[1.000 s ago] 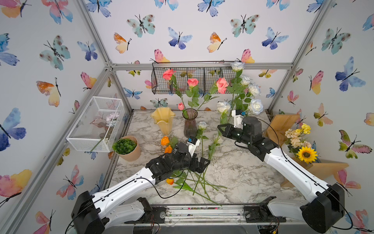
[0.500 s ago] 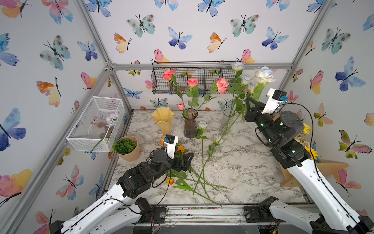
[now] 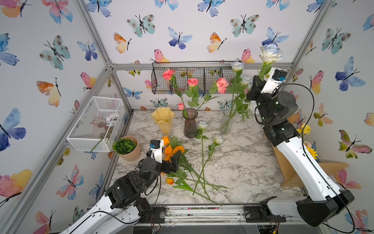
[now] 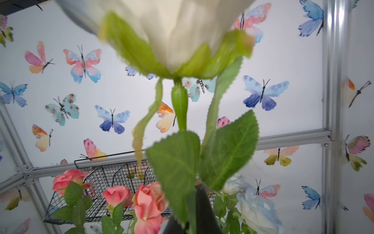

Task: Arrange the flowers in different vases according to their colors
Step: Insert the flower into the vase.

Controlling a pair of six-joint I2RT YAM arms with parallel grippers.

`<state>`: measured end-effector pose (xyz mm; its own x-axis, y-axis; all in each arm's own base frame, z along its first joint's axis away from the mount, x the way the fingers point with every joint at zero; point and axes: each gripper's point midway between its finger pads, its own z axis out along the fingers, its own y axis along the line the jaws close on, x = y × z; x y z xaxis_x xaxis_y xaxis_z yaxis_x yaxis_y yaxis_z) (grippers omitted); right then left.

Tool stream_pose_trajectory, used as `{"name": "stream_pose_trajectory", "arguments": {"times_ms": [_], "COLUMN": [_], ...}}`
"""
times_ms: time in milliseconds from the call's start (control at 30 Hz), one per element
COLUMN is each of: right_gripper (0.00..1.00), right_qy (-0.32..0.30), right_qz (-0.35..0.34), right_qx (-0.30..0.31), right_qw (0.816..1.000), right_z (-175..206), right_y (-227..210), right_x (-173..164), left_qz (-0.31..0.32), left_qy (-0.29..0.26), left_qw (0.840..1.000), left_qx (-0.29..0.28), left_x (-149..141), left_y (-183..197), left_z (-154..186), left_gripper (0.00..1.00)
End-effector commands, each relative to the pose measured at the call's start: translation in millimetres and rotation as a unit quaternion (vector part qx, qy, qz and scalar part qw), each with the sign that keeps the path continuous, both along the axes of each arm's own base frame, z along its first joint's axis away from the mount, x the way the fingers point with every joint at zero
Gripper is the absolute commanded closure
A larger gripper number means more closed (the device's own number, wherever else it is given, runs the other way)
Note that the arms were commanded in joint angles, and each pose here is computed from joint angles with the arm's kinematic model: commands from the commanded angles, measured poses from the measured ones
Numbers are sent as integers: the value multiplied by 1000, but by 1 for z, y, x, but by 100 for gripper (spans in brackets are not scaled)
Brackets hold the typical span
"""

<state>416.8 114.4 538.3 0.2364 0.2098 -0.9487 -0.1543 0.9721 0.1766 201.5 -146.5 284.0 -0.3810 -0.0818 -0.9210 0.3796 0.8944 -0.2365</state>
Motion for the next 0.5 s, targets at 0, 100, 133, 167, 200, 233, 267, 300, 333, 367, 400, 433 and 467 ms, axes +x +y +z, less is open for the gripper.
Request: {"name": "stream_pose_trajectory", "arguments": {"times_ms": [0, 100, 133, 167, 200, 233, 267, 300, 333, 367, 400, 433, 467], "right_gripper": [98, 98, 98, 98, 98, 98, 98, 98, 98, 98, 98, 98, 98], "right_qy": [-48, -49, -49, -48, -46, -48, -48, -47, -46, -46, -46, -44, -42], "right_qz": [9, 14, 17, 19, 20, 21, 23, 24, 25, 26, 28, 28, 28], "right_qx": [28, 43, 48, 53, 55, 59, 61, 62, 63, 63, 64, 63, 64], "right_qw": [998, 998, 998, 997, 997, 997, 997, 997, 997, 997, 997, 997, 997], "right_z": [28, 27, 26, 25, 23, 22, 21, 19, 17, 15, 13, 10, 7], "right_y": [-9, -13, -13, -13, -13, -13, -12, -11, -10, -8, -7, -6, -5], "right_x": [3, 16, 21, 26, 29, 33, 36, 40, 44, 47, 50, 54, 56], "left_qz": [19, 26, 28, 30, 30, 31, 35, 39, 42, 44, 46, 45, 46], "left_qy": [-7, -5, -6, -7, -8, -9, -9, -9, -9, -9, -9, -10, -9], "left_qw": [999, 999, 999, 999, 999, 999, 999, 999, 999, 998, 998, 998, 998], "left_qx": [26, 32, 31, 30, 28, 29, 30, 32, 34, 35, 36, 35, 36], "left_x": [2, 1, 1, 1, 1, 1, 1, 2, 2, 2, 2, 2, 2], "left_y": [11, 16, 17, 18, 18, 19, 20, 21, 23, 24, 24, 24, 24], "left_z": [-5, -8, -8, -8, -8, -9, -9, -10, -10, -11, -11, -11, -11], "left_gripper": [1, 1, 1, 1, 1, 1, 1, 1, 1, 1, 1, 1, 1]}}
